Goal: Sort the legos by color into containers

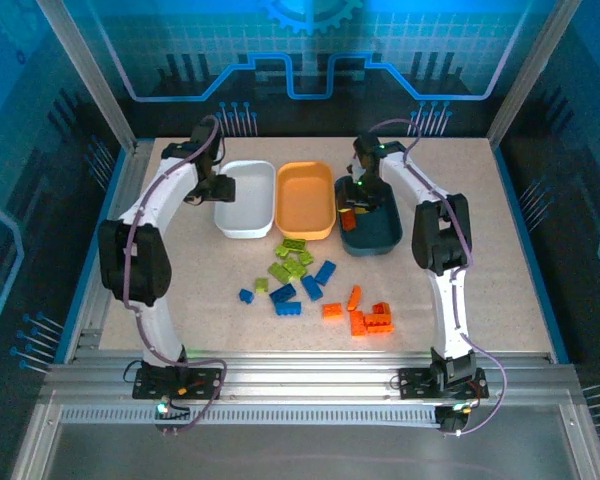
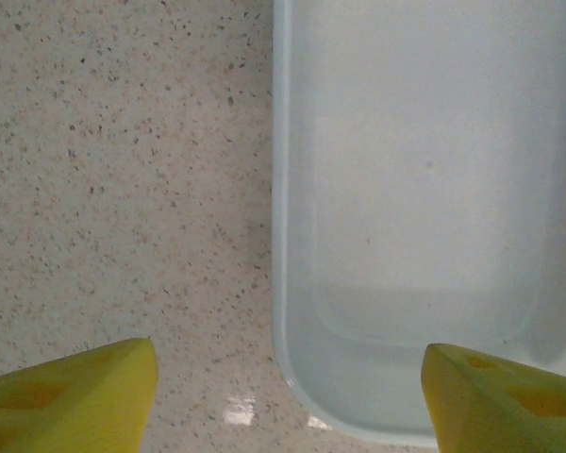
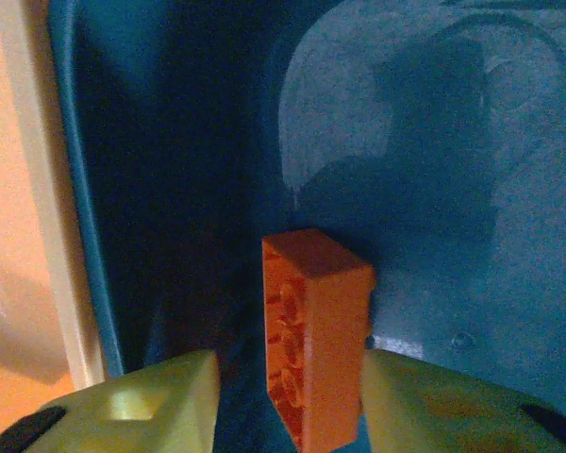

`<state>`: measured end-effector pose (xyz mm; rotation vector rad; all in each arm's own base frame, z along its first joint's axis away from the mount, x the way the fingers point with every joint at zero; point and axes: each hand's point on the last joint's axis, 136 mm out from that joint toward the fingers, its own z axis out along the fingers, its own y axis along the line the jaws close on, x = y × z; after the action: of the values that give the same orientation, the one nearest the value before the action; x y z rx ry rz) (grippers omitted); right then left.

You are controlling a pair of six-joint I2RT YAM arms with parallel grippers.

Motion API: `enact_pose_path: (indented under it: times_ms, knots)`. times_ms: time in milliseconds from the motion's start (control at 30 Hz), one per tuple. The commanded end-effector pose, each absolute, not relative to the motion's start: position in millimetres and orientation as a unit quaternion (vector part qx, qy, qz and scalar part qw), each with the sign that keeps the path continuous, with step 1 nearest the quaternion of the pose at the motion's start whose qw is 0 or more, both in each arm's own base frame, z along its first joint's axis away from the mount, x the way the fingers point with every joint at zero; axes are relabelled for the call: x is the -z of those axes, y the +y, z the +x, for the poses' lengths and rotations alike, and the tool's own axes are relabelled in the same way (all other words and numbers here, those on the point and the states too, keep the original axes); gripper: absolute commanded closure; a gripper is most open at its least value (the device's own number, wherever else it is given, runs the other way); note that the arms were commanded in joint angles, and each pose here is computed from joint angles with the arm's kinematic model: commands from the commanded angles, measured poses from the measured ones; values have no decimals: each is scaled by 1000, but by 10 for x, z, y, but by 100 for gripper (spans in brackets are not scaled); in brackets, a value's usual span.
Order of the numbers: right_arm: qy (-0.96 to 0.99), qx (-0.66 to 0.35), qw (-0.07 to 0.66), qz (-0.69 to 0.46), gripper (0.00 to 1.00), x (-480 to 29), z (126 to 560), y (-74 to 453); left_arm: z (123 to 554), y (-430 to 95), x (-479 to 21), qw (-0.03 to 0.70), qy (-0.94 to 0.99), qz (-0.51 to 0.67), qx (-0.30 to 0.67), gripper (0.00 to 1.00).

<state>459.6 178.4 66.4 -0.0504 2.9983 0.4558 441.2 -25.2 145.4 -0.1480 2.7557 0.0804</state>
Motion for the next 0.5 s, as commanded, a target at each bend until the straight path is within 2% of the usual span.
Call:
enact_pose_path:
  times_ms: [0,167,333,467]
  knots:
    - [986,-144,80,0,52,-1024,4551,1607,4264,-399,-1646,198,977,-79,33,23]
    - [989,-125,84,9,49,-1352,4194,1440,4101,-657,-1810,210,964,-110,118,21]
    - [989,-138,47,25,42,-1400,3386,1378,3834,-975,-1873,208,959,-108,162,19]
    - [988,-148,-3,49,40,-1212,2715,1389,3607,-1256,-1764,187,958,-108,190,17]
